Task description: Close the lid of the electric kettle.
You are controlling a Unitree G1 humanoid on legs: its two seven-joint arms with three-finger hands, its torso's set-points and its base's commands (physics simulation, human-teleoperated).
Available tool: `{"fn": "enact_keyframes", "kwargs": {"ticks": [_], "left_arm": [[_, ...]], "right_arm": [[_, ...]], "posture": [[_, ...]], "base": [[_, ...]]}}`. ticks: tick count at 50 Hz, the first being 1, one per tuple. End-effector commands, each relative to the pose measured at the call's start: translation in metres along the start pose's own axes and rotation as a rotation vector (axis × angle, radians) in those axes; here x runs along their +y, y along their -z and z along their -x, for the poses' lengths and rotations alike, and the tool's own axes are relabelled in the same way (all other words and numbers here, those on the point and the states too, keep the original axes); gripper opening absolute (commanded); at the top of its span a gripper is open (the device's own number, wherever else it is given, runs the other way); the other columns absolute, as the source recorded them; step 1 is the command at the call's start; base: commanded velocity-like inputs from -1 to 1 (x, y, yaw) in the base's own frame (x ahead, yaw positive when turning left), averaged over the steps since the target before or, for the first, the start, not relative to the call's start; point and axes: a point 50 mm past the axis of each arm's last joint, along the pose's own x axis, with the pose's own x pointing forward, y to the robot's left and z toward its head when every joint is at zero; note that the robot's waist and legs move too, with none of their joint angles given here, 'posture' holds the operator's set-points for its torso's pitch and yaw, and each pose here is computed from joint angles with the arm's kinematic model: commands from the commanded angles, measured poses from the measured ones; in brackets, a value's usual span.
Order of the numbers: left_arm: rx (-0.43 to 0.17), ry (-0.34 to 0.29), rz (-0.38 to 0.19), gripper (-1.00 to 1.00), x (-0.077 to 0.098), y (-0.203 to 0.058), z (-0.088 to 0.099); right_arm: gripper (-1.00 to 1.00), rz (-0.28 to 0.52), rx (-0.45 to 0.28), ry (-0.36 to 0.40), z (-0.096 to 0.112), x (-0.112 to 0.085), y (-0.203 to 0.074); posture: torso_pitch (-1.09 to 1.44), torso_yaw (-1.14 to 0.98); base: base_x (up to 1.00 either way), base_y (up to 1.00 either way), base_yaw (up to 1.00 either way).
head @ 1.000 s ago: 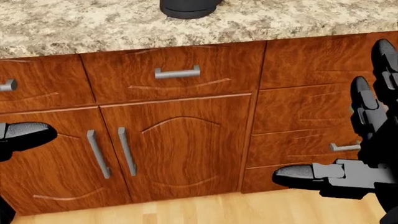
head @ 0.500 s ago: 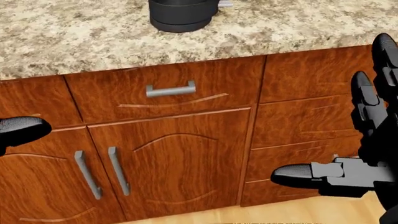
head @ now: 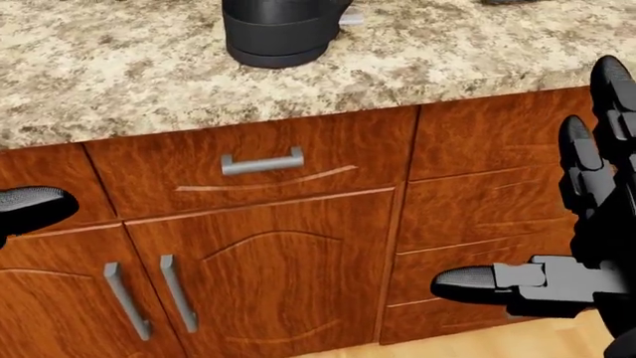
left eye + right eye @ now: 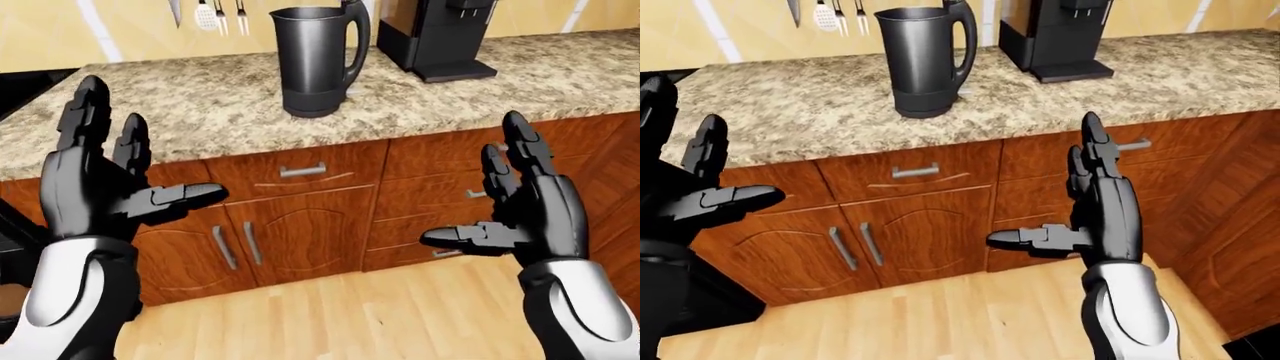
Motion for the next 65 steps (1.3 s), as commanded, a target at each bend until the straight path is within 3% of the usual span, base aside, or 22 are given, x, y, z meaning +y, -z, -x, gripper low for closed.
{"fn": "enact_keyframes", "kwargs": {"ticks": [1, 65], "left_arm": [[-0.079, 0.002, -0.007, 1.0, 0.0002, -0.0126, 0.0], [-0.079, 0.005, -0.008, 1.0, -0.0002, -0.0128, 0.0004]], "right_arm": [[1.0, 0.001, -0.076, -0.006, 0.0018, 0.0017, -0.0123], [1.0, 0.012, -0.066, -0.012, 0.0023, 0.0033, -0.0082]], "posture": [[0.0, 0.0], [0.0, 0.0]], "base": [[0.07, 0.0, 0.0], [0.12, 0.0, 0.0]]}}
